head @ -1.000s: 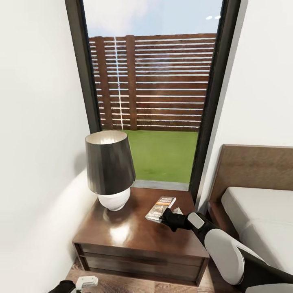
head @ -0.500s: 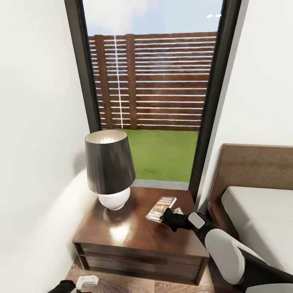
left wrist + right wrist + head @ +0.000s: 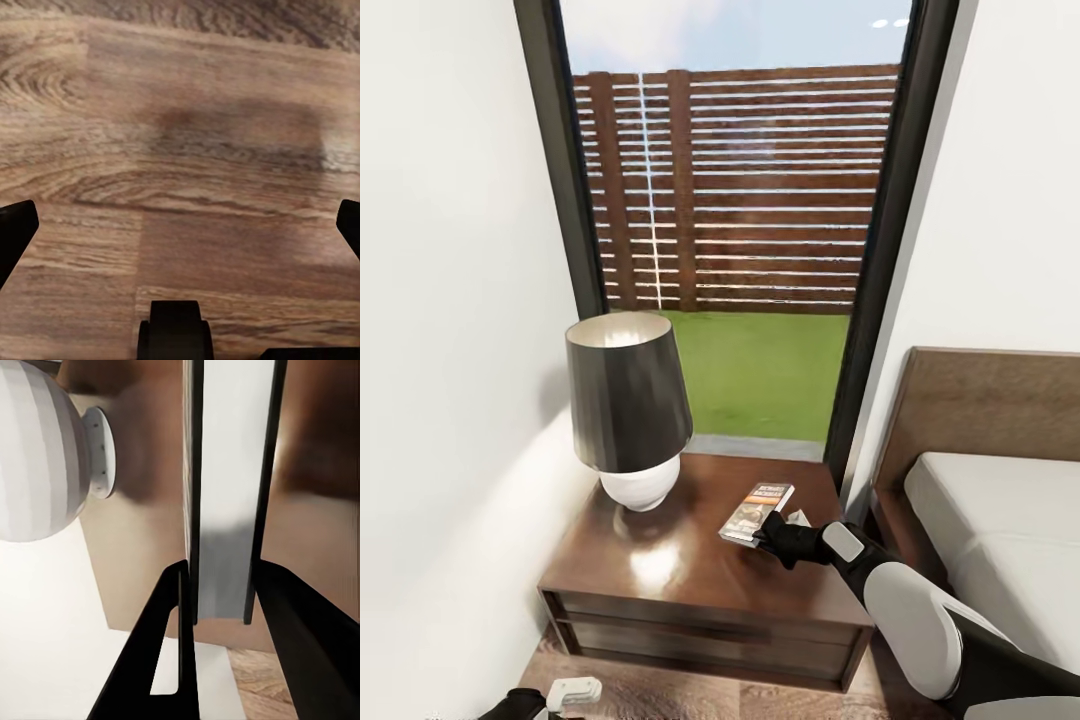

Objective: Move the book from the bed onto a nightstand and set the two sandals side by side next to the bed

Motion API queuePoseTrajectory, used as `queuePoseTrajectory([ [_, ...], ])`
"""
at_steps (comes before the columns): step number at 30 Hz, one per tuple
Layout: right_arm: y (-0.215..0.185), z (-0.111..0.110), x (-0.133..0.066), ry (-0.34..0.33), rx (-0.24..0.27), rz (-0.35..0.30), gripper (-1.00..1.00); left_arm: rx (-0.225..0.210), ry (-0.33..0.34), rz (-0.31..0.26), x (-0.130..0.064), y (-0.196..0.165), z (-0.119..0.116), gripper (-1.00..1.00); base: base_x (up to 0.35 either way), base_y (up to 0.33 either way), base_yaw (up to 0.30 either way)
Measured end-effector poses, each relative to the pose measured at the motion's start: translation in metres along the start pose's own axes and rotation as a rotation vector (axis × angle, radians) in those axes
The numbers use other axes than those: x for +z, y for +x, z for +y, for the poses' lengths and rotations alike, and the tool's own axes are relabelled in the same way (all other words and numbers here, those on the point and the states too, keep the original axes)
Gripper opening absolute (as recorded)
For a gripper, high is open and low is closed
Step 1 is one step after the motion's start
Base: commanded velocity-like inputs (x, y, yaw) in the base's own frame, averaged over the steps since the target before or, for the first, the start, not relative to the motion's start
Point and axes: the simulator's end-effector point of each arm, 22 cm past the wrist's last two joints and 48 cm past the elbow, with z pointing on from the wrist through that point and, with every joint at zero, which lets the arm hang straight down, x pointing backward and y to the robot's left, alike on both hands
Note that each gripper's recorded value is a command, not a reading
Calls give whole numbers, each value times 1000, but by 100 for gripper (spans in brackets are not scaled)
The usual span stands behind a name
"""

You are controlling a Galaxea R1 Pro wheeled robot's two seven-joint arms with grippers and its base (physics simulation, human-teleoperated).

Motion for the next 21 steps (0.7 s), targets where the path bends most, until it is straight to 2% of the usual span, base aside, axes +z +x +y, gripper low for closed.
queuePoseTrajectory([
  [21, 0, -14, 6, 15, 19, 7, -100, -1, -1, 25, 7, 9, 1, 100, 0, 0, 0],
])
